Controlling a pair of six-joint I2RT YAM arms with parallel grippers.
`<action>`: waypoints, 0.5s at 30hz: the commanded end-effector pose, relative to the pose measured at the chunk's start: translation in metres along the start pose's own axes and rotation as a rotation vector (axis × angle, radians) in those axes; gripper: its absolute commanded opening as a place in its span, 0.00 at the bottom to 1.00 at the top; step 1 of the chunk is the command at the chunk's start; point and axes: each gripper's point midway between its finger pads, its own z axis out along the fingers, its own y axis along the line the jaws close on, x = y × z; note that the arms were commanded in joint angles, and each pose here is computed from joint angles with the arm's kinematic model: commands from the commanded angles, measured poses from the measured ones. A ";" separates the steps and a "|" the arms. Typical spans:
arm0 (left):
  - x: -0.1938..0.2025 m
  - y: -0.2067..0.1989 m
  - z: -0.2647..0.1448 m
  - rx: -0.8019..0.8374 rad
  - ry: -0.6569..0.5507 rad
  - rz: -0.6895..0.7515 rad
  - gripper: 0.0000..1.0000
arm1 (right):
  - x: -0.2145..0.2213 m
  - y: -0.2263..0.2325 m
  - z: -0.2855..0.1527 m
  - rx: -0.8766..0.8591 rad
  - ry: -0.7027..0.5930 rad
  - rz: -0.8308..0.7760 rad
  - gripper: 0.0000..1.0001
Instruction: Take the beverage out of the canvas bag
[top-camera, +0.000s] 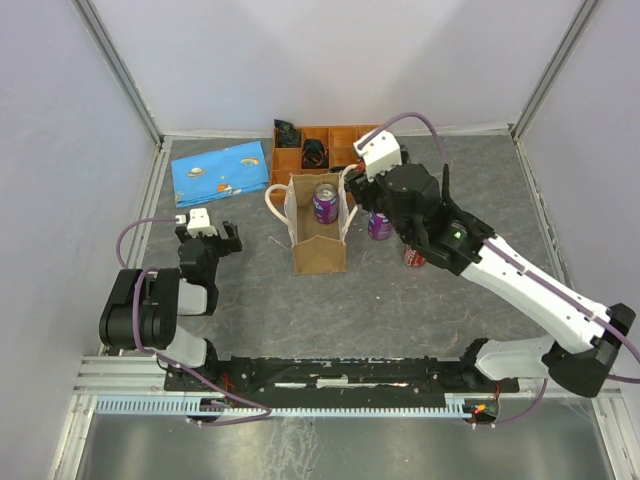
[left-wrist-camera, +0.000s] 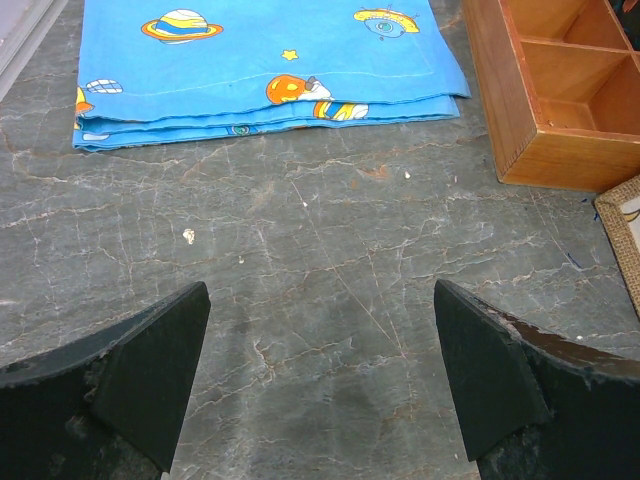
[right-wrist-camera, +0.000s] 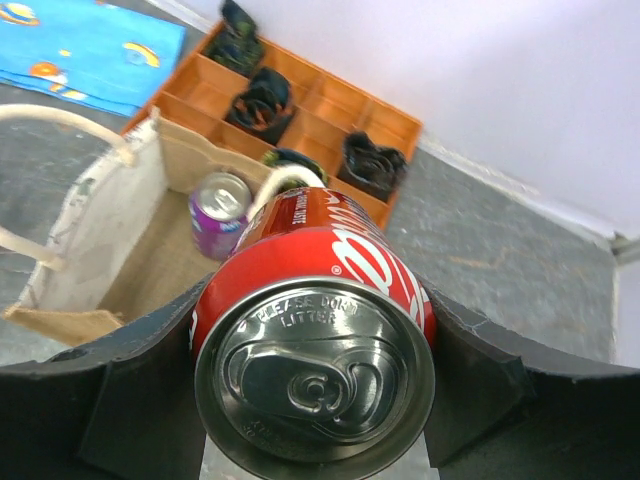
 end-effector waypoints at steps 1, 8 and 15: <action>-0.015 -0.003 0.006 0.019 -0.048 0.046 0.99 | 0.014 -0.035 -0.020 0.177 0.043 0.093 0.00; -0.015 -0.003 0.006 0.019 -0.049 0.046 0.99 | 0.077 -0.022 -0.018 0.194 0.217 0.113 0.00; -0.015 -0.003 0.006 0.020 -0.050 0.046 0.99 | 0.122 -0.006 0.002 0.145 0.310 0.202 0.00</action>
